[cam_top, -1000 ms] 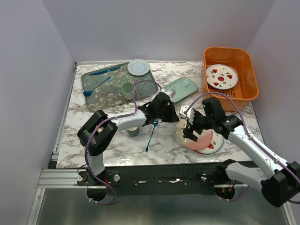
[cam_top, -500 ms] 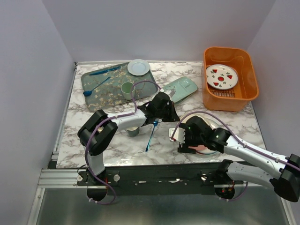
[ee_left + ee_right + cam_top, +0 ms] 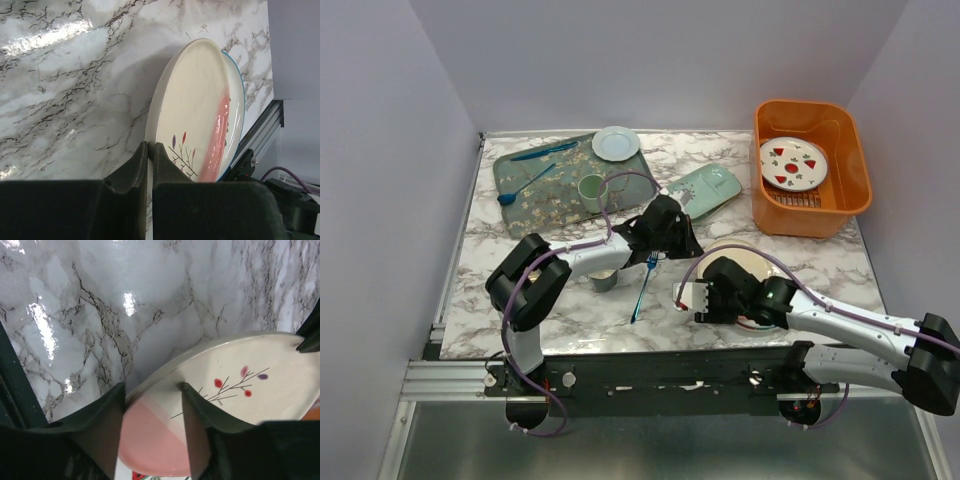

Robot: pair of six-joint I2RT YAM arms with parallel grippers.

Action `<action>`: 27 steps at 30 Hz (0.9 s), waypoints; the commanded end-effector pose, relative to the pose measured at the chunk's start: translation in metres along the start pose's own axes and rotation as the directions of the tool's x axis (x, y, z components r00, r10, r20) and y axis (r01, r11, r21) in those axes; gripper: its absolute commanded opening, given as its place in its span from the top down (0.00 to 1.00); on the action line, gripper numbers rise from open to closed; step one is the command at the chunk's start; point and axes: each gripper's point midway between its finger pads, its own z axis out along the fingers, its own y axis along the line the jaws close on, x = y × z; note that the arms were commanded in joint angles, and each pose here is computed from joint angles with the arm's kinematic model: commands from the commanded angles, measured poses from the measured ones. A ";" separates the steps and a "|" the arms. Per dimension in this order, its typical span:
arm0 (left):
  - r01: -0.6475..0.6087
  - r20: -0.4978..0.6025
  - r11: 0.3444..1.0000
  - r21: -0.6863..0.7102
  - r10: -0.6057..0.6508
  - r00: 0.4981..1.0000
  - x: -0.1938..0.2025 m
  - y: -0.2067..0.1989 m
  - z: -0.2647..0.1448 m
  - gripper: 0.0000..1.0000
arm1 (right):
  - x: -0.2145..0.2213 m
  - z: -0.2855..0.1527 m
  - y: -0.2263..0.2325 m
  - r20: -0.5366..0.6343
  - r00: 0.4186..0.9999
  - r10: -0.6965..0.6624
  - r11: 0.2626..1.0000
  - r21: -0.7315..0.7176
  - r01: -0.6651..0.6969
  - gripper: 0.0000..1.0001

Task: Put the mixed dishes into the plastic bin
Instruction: Pick up the plate at the center of the board.

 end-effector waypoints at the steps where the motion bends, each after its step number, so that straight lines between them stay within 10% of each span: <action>1: 0.008 0.037 0.992 0.127 -0.013 0.999 -0.016 -0.032 -0.002 1.00 | 0.003 0.001 0.001 -0.025 1.000 0.007 1.000 0.003 -0.007 0.52; 15: 0.034 0.033 0.986 0.165 -0.040 0.999 -0.006 -0.030 -0.006 1.00 | -0.007 -0.011 -0.001 0.041 0.994 0.100 0.995 -0.009 -0.100 1.00; 20: 0.060 0.019 0.983 0.171 -0.064 0.998 0.000 -0.026 -0.003 1.00 | -0.013 -0.018 0.002 0.090 0.987 0.133 0.990 -0.046 -0.130 0.99; 27: 0.088 0.004 0.979 0.186 -0.090 0.996 0.006 -0.024 -0.002 0.74 | -0.016 -0.022 0.004 0.132 0.977 0.166 0.984 -0.080 -0.156 1.00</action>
